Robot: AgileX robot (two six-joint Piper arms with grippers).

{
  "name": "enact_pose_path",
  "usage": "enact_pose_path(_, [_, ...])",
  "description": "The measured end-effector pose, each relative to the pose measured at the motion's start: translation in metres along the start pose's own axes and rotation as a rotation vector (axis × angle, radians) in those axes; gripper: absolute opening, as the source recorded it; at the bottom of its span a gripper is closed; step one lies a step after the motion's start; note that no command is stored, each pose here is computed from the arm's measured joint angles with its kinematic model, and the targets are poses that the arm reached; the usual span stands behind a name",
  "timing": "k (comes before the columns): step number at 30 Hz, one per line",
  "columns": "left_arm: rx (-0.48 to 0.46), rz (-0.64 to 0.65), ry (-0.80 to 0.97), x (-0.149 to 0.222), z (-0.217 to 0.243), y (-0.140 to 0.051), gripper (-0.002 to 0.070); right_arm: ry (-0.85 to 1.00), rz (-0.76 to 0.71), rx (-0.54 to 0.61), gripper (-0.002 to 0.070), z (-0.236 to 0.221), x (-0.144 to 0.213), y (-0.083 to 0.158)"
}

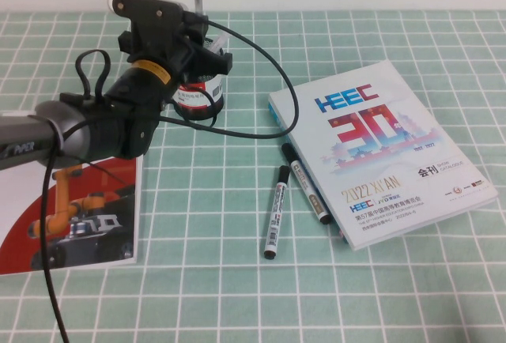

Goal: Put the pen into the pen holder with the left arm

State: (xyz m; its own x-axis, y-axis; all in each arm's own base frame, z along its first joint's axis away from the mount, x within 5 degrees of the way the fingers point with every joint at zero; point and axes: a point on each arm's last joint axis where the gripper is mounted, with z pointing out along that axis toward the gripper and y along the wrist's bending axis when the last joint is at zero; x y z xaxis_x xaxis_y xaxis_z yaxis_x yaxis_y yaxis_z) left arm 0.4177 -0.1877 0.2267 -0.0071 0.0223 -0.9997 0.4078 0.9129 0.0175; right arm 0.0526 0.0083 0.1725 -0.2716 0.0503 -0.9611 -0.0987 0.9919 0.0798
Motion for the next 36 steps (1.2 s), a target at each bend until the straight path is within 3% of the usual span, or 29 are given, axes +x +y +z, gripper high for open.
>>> enact_pose_path(8, [-0.034,-0.047,0.031,0.003,0.000,0.003,0.0062,0.000,0.000,0.000,-0.0020,0.000,0.000,0.000])
enact_pose_path(10, [-0.037,-0.051,0.031,0.003,0.000,0.003,0.0105,0.000,0.000,0.000,-0.0020,0.000,0.000,0.000])
enact_pose_path(16, [-0.052,-0.065,0.027,0.001,-0.001,0.005,0.0321,0.000,0.000,0.000,-0.0020,0.000,0.000,0.000])
enact_pose_path(20, [-0.076,-0.081,0.006,-0.014,-0.005,0.007,0.0362,0.000,0.000,0.000,-0.0020,0.000,0.000,0.000])
enact_pose_path(24, [-0.076,-0.095,-0.027,-0.051,-0.019,0.008,0.0367,0.000,0.000,0.000,-0.0020,0.000,0.000,0.000])
enact_pose_path(28, [-0.053,-0.103,0.027,-0.089,-0.042,0.006,0.0300,0.000,0.000,0.000,-0.0020,0.000,0.000,0.000])
enact_pose_path(32, [-0.022,-0.097,0.092,-0.128,-0.075,0.004,0.0079,0.000,0.000,0.000,-0.0020,0.000,0.000,0.000])
enact_pose_path(36, [-0.001,-0.081,0.096,-0.160,-0.109,0.003,0.0015,0.000,0.000,0.000,-0.0020,0.000,0.000,0.000])
